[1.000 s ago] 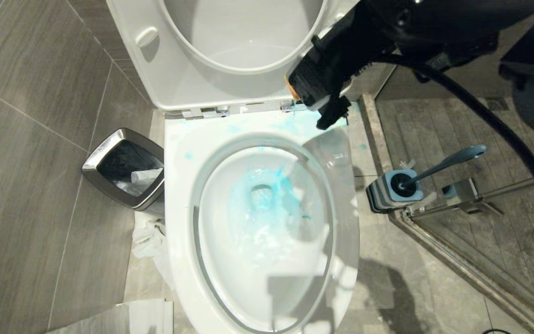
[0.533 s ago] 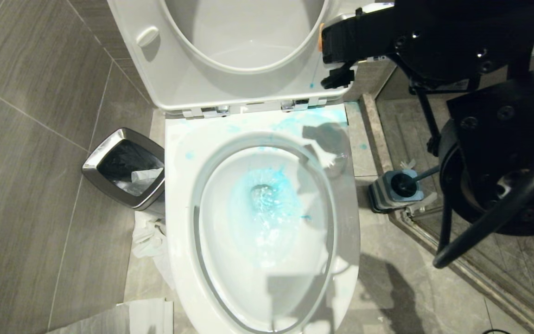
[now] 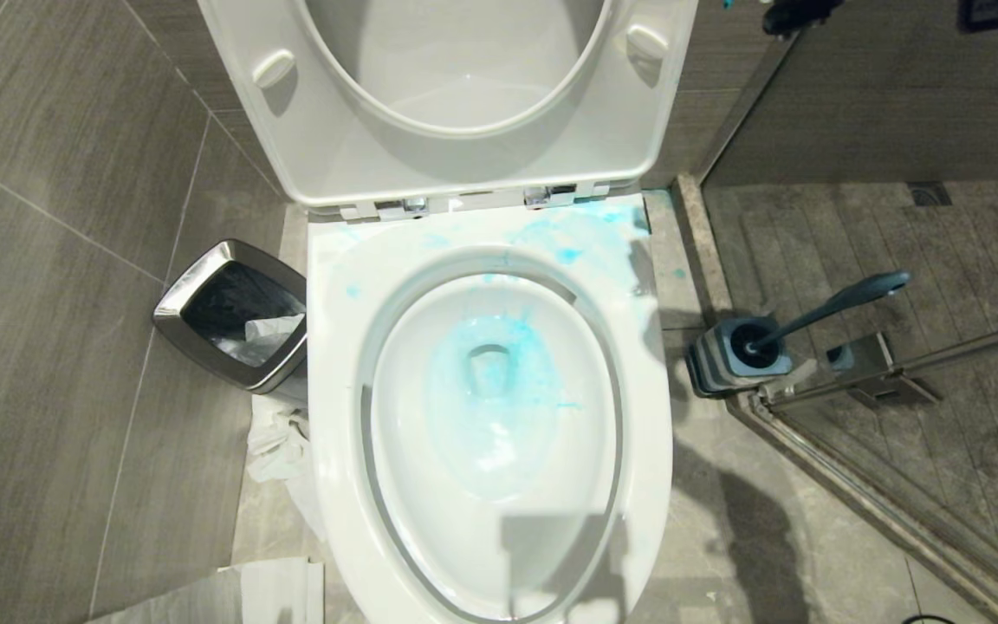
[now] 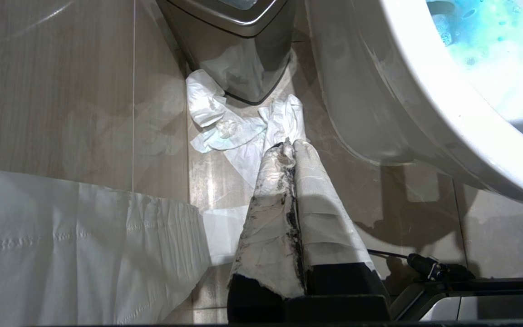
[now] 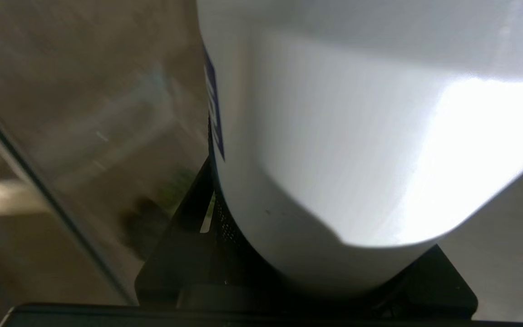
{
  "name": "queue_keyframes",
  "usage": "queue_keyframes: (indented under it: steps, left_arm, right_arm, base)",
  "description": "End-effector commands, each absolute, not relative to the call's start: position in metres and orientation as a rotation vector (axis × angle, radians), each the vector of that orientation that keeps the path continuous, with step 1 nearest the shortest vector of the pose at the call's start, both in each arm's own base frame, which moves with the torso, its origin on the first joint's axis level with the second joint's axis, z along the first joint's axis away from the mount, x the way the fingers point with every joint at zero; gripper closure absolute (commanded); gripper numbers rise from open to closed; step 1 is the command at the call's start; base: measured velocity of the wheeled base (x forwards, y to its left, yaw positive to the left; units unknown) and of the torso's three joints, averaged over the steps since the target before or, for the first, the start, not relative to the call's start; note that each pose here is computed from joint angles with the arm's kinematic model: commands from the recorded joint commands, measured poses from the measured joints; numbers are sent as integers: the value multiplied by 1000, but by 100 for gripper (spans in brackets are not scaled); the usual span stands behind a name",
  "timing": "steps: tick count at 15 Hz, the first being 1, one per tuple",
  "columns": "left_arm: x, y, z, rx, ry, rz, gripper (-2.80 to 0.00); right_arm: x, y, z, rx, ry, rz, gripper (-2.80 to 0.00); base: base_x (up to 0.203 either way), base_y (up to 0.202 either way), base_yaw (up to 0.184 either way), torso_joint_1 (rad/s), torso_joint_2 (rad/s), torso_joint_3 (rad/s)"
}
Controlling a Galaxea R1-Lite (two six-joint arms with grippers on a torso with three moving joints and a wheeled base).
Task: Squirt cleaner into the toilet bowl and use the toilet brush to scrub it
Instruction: Place the cleaning agent on the floor
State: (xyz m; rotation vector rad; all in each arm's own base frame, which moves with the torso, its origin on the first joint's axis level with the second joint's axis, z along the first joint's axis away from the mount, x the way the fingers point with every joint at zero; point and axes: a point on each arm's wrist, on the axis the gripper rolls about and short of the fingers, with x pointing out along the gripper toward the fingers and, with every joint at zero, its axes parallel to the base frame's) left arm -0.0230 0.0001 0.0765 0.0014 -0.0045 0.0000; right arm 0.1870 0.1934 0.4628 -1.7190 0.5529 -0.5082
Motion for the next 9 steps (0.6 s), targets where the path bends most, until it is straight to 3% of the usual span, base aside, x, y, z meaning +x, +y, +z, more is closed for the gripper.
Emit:
queue_keyframes:
  steps: [1, 4, 5, 9]
  left_arm:
    - [-23, 0, 77, 2, -3, 0, 0]
    - [-23, 0, 77, 2, -3, 0, 0]
    - [-23, 0, 77, 2, -3, 1, 0]
    - [-23, 0, 77, 2, -3, 0, 0]
  right_arm:
    - [193, 171, 467, -1931, 715, -483, 0]
    - [219, 154, 439, -2265, 1000, -383, 0]
    - [225, 152, 431, -2255, 1021, -387, 0]
    - [236, 139, 409, -1683, 682, -541, 0]
  base:
    - [0, 0, 0, 0, 0, 0]
    - [0, 0, 0, 0, 0, 0]
    - [0, 0, 0, 0, 0, 0]
    - [0, 0, 0, 0, 0, 0]
